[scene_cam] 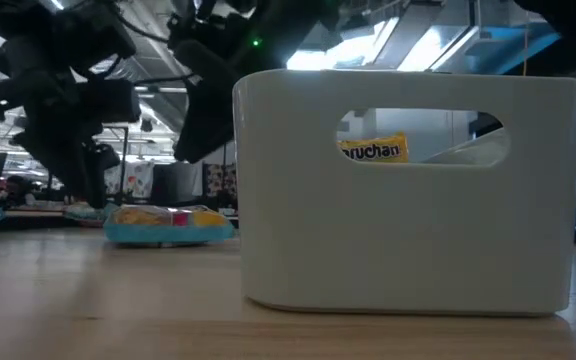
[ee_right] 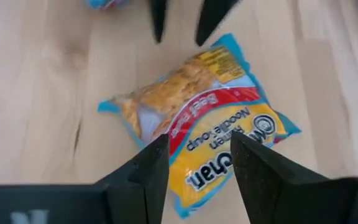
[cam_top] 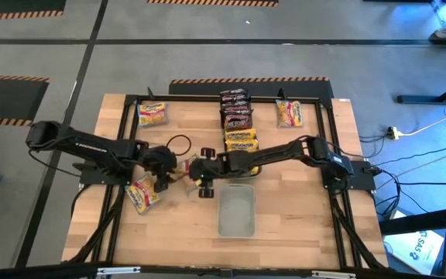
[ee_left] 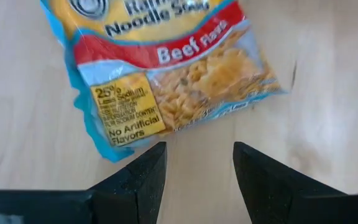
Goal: Sort Maruchan noodles
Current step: Put the blue noodle pack into the gray bin
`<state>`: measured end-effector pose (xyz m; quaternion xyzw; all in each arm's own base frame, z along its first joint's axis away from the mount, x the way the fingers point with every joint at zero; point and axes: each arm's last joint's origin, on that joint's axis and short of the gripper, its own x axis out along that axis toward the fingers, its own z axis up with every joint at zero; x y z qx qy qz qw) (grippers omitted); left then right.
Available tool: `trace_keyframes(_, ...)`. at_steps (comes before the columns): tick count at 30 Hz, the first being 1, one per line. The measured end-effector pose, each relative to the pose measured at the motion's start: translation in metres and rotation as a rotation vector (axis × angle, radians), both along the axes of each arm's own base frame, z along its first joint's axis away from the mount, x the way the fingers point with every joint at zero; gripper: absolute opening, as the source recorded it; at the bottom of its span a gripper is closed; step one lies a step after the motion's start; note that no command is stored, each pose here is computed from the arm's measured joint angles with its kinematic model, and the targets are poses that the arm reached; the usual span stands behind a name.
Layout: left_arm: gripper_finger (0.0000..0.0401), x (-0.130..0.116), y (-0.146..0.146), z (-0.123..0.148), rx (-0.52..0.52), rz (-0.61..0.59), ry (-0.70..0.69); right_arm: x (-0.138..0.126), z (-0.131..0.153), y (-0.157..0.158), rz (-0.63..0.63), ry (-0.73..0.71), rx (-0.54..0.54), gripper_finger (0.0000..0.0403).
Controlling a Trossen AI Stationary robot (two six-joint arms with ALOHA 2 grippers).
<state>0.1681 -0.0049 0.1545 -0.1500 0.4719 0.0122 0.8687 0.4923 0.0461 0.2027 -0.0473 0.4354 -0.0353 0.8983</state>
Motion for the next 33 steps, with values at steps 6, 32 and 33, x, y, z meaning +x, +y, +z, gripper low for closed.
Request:
trace_keyframes(6, 0.018, 0.003, 0.001, 0.013, 0.017, 0.192, -0.127, 0.002, -0.001, -0.034, -0.172, 0.003, 0.262, 0.0157)
trace_keyframes(32, 0.018, -0.016, -0.021, -0.045, 0.152, 0.237, -0.224, 0.008, -0.032, -0.078, -0.413, 0.062, 0.604, 0.0304)
trace_keyframes(33, 0.018, -0.017, -0.021, -0.046, 0.146, 0.239, -0.223, 0.008, -0.032, -0.081, -0.423, 0.063, 0.609, 0.0301)
